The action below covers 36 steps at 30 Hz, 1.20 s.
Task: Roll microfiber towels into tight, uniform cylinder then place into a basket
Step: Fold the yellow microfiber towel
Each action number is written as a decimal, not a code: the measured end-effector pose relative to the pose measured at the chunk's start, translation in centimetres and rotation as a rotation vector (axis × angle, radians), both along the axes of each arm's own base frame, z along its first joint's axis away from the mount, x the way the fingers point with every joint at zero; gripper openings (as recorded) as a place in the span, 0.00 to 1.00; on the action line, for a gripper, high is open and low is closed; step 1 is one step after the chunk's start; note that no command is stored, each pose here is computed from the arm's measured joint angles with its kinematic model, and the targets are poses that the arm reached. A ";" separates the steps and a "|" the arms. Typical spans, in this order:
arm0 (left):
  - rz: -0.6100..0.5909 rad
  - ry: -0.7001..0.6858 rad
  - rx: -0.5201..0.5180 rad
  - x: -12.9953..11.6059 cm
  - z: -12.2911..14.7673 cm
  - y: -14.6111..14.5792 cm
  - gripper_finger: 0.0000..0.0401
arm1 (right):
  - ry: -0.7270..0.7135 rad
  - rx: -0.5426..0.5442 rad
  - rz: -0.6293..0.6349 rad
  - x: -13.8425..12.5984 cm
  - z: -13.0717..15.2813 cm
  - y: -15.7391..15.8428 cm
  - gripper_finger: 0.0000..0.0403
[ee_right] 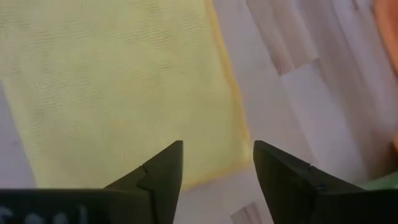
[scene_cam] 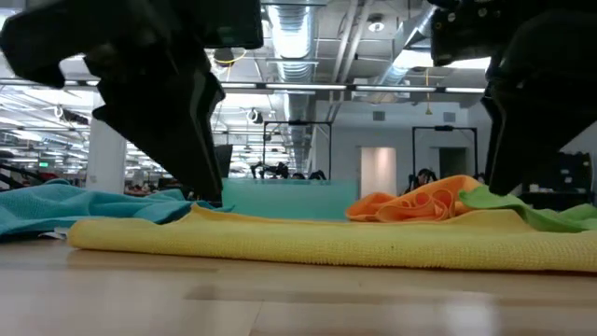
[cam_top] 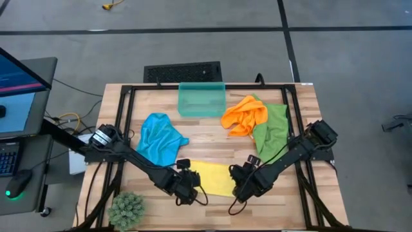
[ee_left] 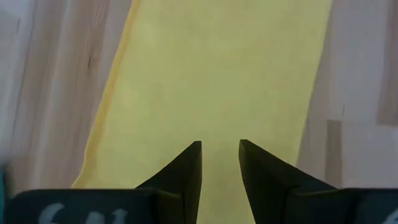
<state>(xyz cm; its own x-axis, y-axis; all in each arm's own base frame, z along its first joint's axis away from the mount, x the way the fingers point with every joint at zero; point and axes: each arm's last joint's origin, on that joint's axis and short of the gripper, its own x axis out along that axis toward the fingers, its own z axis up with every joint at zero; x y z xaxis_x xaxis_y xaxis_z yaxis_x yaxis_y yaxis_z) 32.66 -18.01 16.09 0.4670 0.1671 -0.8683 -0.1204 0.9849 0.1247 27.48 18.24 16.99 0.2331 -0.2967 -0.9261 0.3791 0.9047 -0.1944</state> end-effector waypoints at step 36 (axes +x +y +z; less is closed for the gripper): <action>-0.015 0.077 0.208 3.1 -2.2 12.2 0.25 | -0.035 0.018 -0.012 -0.3 0.3 0.9 0.34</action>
